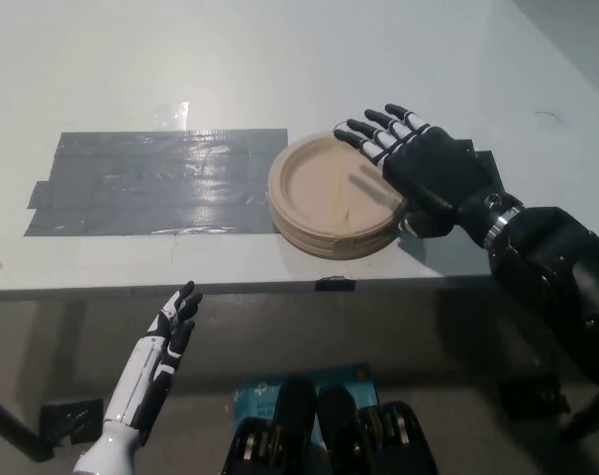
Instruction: A stack of plates is kept in the middle of the desk close to the robot and the robot grabs the stack with its right hand, picks it up and hands it to a person.
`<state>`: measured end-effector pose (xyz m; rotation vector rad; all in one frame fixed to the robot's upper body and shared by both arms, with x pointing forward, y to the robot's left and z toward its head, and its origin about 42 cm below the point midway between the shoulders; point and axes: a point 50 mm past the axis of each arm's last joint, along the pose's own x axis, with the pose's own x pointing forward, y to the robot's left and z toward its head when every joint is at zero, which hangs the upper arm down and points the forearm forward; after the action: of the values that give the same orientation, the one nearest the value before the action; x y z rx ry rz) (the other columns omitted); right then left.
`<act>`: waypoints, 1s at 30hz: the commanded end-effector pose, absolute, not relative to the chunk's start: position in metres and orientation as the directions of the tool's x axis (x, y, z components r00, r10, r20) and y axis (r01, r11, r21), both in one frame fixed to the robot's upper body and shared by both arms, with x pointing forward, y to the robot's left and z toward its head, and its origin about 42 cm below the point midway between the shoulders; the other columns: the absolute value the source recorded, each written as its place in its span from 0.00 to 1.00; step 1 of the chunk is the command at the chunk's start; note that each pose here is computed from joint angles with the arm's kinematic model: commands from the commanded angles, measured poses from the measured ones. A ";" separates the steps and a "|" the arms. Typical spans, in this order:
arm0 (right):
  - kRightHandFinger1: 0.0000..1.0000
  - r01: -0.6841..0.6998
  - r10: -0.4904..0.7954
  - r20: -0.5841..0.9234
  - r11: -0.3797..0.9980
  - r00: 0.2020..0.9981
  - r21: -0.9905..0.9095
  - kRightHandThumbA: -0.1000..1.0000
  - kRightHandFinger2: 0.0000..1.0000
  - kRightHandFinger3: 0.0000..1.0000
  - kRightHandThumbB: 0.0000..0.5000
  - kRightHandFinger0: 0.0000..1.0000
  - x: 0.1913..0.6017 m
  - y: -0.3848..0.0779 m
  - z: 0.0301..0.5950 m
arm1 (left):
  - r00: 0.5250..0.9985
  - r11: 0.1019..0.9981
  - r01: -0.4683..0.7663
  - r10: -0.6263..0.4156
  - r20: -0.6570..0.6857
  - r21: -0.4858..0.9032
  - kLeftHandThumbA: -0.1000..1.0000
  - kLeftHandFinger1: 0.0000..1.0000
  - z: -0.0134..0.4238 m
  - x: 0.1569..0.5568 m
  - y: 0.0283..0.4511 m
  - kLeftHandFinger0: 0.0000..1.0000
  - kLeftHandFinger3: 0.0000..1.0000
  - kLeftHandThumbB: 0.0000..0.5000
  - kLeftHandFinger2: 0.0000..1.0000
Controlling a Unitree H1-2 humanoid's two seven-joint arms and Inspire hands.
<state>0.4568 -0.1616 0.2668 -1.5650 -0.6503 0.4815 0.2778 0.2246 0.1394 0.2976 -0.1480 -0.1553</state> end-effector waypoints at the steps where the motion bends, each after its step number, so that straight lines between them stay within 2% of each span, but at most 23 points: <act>1: 1.00 0.151 0.696 0.071 -0.055 0.714 -0.987 1.00 1.00 1.00 1.00 1.00 0.452 -0.158 0.288 | 0.964 0.933 0.127 -0.196 0.182 0.335 1.00 1.00 0.155 0.281 0.227 1.00 1.00 0.00 1.00; 10: 1.00 0.109 0.712 0.038 -0.054 0.701 -0.993 1.00 1.00 1.00 1.00 1.00 0.440 -0.162 0.286 | 0.964 0.932 0.133 -0.200 0.175 0.336 1.00 1.00 0.153 0.280 0.225 1.00 1.00 0.00 1.00; 30: 1.00 0.100 0.639 0.072 -0.008 0.766 -0.995 1.00 1.00 1.00 0.99 1.00 0.464 -0.154 0.261 | 0.963 0.928 0.137 -0.206 0.173 0.345 1.00 1.00 0.155 0.281 0.223 1.00 1.00 0.00 1.00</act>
<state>0.4551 -0.1573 0.2377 -1.5442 -0.5385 0.5706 0.2784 0.2237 0.1397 0.3147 -0.1476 -0.1640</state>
